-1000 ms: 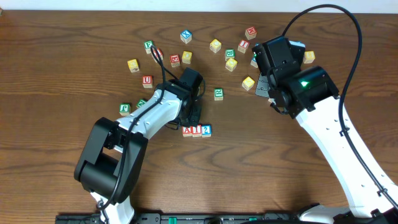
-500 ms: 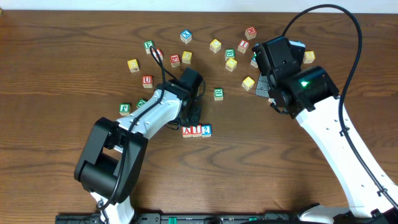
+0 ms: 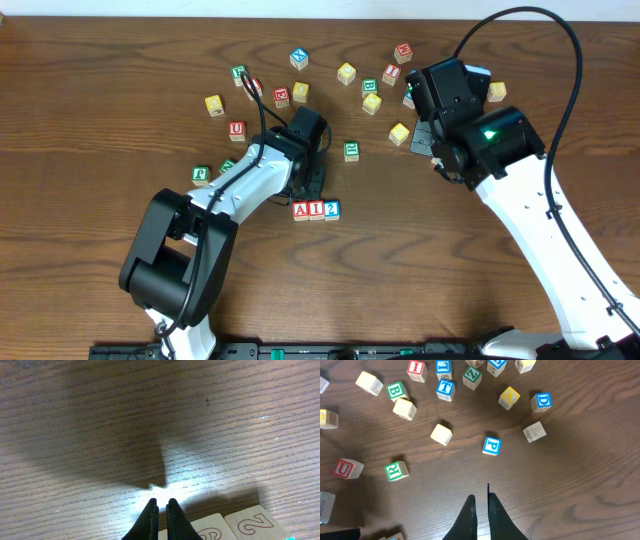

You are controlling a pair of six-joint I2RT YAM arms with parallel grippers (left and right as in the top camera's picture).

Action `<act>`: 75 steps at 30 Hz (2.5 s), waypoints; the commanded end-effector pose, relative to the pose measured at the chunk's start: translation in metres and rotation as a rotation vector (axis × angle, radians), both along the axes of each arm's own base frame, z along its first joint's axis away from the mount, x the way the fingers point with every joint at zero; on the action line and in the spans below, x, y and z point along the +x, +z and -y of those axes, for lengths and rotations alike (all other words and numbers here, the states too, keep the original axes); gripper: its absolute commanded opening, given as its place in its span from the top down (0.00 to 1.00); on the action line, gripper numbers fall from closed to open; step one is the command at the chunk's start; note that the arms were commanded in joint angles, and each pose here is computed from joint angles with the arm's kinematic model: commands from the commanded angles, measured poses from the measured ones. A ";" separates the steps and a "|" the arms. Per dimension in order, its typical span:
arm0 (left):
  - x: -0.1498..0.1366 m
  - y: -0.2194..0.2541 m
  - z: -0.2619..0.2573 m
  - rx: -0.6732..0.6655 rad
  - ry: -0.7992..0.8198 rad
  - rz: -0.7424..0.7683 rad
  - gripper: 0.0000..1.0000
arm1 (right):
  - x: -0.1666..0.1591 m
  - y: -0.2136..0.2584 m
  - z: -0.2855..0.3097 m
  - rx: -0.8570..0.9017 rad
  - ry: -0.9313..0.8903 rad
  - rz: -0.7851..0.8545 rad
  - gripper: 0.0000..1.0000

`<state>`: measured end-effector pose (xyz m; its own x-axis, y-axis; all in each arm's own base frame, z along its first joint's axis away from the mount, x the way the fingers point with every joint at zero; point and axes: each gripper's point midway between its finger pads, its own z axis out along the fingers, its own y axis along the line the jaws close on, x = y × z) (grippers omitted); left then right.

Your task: Spell out AI2

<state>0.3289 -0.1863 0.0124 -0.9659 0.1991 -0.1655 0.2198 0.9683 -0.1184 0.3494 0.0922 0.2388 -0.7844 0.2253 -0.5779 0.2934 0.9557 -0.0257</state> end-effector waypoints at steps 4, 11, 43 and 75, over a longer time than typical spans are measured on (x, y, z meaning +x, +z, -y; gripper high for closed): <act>0.000 -0.002 0.000 -0.001 0.005 0.001 0.93 | 0.001 0.012 0.003 0.016 -0.021 0.040 0.96; 0.002 0.000 0.009 -0.048 -0.003 0.004 0.93 | 0.001 0.012 0.003 0.016 -0.022 0.040 0.96; -0.017 -0.002 0.006 -0.043 -0.008 -0.076 0.93 | 0.004 0.014 0.002 0.022 -0.021 0.053 0.96; -0.015 -0.001 0.015 -0.058 -0.037 -0.054 0.92 | 0.005 0.015 0.001 0.024 -0.021 0.058 0.97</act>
<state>0.3214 -0.1965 0.0132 -0.9680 0.2067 -0.1421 0.2304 0.9567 -0.1776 0.3535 0.0943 0.2412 -0.7727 0.2311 -0.5912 0.2936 0.9559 -0.0100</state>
